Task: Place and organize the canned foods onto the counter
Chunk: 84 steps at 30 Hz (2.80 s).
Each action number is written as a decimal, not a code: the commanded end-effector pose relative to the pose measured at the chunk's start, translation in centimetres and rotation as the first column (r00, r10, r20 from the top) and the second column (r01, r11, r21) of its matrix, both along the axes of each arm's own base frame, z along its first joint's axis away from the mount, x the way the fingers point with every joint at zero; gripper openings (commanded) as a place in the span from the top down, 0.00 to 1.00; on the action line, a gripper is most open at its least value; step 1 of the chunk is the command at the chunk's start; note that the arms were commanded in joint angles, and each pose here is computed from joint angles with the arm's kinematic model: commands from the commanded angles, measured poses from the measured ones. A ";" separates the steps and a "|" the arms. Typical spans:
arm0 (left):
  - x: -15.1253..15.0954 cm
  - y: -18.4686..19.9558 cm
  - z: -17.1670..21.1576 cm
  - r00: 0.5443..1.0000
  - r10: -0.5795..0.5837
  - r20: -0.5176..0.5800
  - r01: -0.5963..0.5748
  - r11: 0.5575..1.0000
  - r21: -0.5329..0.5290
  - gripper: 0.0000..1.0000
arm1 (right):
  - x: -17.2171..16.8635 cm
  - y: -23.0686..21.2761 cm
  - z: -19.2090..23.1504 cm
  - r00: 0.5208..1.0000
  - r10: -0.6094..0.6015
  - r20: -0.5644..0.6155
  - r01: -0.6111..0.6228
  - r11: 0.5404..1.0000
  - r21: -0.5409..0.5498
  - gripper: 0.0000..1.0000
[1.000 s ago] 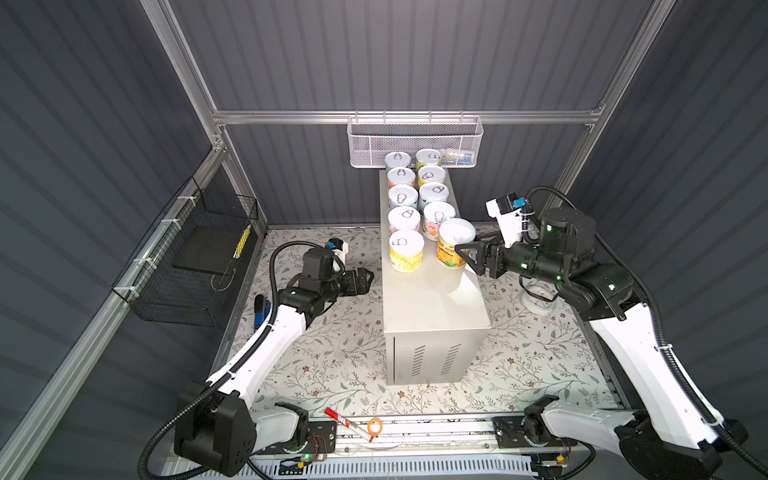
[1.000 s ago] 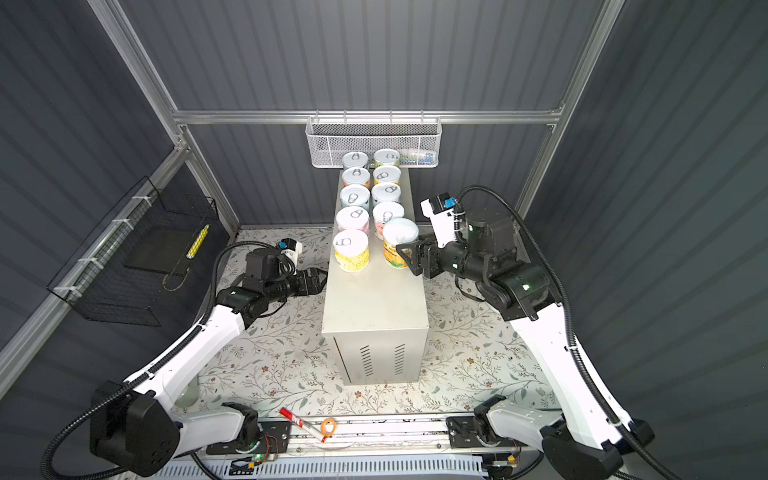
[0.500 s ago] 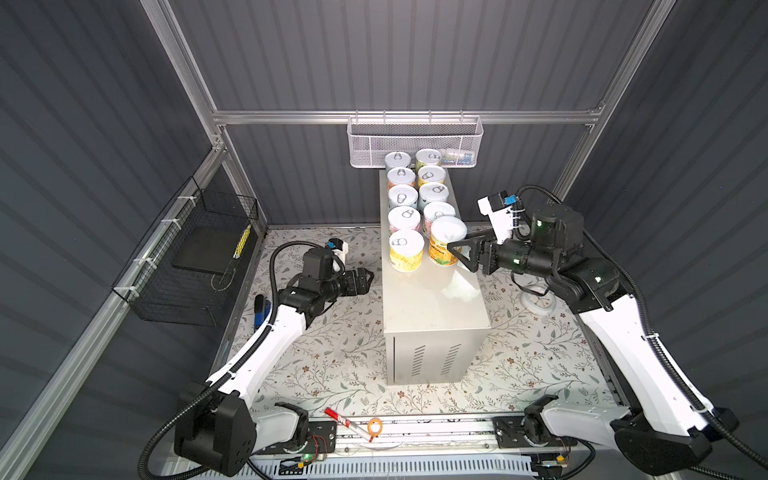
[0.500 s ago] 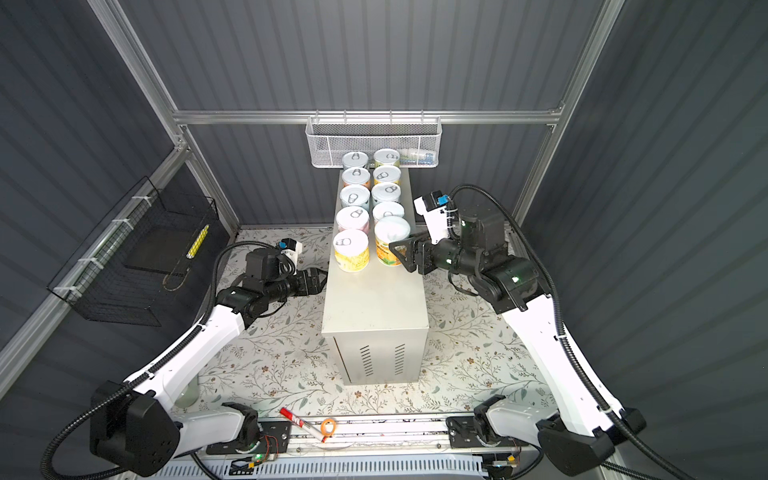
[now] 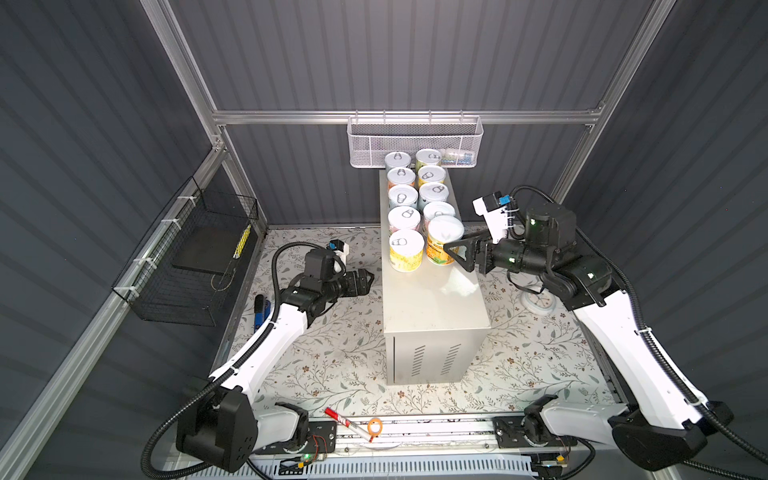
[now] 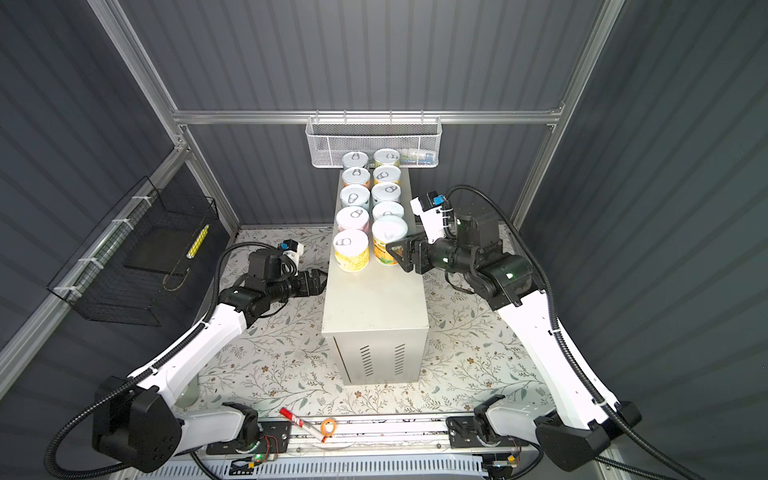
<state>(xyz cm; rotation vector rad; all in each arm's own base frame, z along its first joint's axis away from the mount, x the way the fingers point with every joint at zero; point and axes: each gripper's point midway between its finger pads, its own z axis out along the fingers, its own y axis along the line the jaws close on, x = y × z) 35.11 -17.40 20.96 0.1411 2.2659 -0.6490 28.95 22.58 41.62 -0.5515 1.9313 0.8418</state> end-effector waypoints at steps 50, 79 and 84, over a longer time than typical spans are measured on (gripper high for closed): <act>1.2 15.2 -7.0 0.763 0.418 0.493 -0.630 0.650 0.425 0.01 | 4.6 -23.4 -26.7 0.450 -0.798 0.401 0.890 0.364 -0.275 0.01; 4.6 19.1 -11.5 0.772 0.449 0.449 -0.623 0.673 0.399 0.01 | 9.3 -25.7 -29.4 0.530 -0.778 0.336 0.844 0.521 -0.125 0.01; 6.0 19.2 -13.7 0.759 0.445 0.476 -0.629 0.689 0.360 0.00 | 9.3 -26.4 -29.6 0.530 -0.793 0.299 0.845 0.524 -0.108 0.01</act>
